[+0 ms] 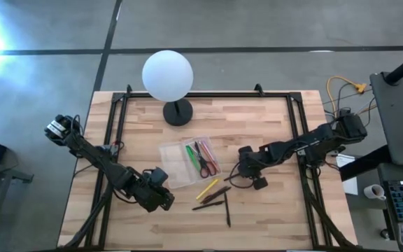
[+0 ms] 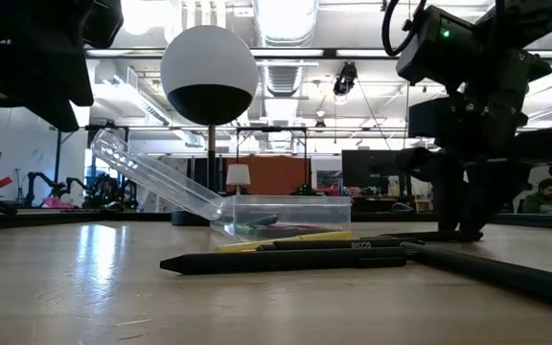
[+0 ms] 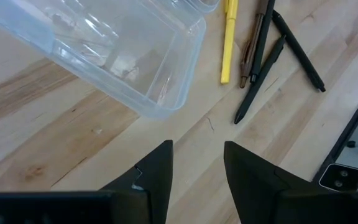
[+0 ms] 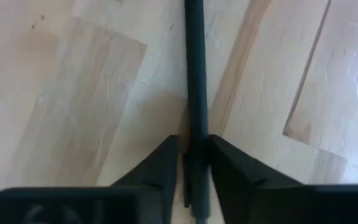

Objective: Pick & place school supplies into a supply box
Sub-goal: Put the black ballpen into the supply box

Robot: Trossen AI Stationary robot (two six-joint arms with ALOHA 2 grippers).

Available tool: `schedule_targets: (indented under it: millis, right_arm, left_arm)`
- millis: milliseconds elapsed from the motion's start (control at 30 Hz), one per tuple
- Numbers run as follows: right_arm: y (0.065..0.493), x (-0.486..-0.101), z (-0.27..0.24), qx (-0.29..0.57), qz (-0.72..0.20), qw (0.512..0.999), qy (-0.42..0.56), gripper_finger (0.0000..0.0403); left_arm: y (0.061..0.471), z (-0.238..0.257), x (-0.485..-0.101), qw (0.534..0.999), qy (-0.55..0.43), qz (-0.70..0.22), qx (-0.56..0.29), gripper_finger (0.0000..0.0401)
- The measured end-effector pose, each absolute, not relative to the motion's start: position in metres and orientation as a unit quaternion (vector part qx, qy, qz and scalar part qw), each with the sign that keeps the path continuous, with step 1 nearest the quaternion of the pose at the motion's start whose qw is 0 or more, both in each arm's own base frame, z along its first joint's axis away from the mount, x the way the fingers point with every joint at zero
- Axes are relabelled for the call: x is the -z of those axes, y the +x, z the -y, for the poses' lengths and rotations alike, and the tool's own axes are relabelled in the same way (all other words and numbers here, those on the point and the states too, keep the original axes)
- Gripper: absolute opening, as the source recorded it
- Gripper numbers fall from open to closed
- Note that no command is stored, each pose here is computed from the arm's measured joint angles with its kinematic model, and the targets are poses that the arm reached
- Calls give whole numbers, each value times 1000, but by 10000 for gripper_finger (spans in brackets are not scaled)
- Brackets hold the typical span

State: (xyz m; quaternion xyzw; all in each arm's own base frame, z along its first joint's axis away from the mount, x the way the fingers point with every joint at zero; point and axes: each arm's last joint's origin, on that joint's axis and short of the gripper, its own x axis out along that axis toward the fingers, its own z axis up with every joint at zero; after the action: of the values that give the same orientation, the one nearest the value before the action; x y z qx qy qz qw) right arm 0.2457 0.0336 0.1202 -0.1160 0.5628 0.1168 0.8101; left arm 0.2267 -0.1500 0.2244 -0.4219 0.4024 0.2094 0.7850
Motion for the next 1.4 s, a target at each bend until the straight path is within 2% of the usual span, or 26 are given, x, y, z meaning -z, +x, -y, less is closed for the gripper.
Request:
schedule_targets:
  millis: [167, 467, 733, 967, 1133, 1267, 1400]
  right_arm:
    - [248, -119, -34, -114, -559, 813, -117, 22]
    - [244, -124, -34, -108, -560, 816, -89, 20]
    - [233, -148, -27, -70, -545, 835, -12, 18]
    - [226, -173, -10, 22, -492, 858, 143, 18]
    - [234, -191, 2, 86, -396, 865, 297, 18]
    - [252, -196, 8, 80, -320, 851, 408, 18]
    - [276, -180, 11, 65, -288, 811, 506, 18]
  left_arm:
    - [227, 150, -224, 786, -421, -403, -209, 127]
    - [227, 150, -224, 787, -418, -404, -208, 127]
    - [226, 150, -224, 787, -418, -404, -208, 127]
    - [226, 150, -224, 791, -410, -406, -204, 127]
    - [226, 150, -224, 791, -410, -406, -204, 127]
    - [226, 150, -224, 791, -409, -406, -204, 127]
    - [226, 150, -224, 791, -409, -406, -204, 127]
